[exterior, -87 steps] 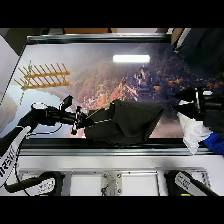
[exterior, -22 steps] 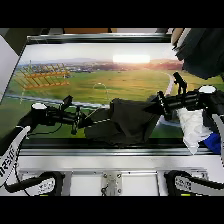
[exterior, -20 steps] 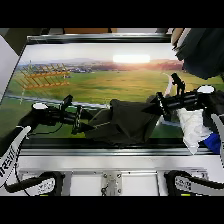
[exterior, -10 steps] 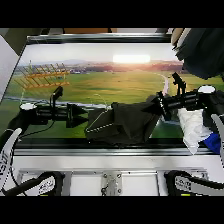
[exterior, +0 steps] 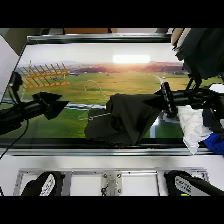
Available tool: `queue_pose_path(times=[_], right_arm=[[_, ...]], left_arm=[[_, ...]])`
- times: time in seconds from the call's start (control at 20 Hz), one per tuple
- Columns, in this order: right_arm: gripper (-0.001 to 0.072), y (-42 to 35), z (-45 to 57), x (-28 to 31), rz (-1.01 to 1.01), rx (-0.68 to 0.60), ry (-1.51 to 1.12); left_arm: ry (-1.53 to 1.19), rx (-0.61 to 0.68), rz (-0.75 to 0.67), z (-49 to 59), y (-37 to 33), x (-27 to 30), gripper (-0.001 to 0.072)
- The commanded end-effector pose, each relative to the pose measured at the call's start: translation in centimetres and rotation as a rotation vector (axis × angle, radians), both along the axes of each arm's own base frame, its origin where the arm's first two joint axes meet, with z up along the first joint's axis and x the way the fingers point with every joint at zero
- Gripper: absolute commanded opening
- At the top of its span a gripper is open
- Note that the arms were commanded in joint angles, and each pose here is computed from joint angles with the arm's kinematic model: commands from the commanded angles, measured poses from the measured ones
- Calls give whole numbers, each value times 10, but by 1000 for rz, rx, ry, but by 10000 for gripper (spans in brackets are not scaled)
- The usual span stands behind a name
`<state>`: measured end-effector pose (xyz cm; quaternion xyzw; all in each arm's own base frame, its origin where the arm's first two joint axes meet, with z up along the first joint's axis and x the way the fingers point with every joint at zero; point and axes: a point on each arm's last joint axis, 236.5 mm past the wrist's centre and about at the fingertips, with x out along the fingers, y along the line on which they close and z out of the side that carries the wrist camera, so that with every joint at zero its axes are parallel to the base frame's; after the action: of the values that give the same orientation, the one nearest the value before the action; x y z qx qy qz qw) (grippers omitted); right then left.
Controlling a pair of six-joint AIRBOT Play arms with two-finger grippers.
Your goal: Fold the clothes and pants, and hang the long-sleeved shirts on hangers.
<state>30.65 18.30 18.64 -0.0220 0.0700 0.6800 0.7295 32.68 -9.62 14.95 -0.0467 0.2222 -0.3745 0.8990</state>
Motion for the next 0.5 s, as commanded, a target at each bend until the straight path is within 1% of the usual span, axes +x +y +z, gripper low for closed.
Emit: queue_pose_path(times=[0.0, 0.1, 0.15, 0.25, 0.35, 0.45], right_arm=[[10, 1, 35, 2, -92, 18, -99], [10, -3, 49, 5, -148, 28, -126], [10, -5, 53, 8, -178, 26, -141], [11, -9, 59, 15, -225, 35, -137], [11, -9, 65, 16, -231, 57, -139], [11, -10, 66, 20, -248, 64, -141]], left_arm=[[2, -51, 205, 35, 16, -8, 511], [71, -28, 297, 31, 20, -19, 510], [110, -9, 328, 25, 20, -26, 492], [208, -4, 372, 13, 13, -39, 492], [277, -28, 364, 6, -8, -46, 492], [316, -20, 299, -4, -41, -47, 491]])
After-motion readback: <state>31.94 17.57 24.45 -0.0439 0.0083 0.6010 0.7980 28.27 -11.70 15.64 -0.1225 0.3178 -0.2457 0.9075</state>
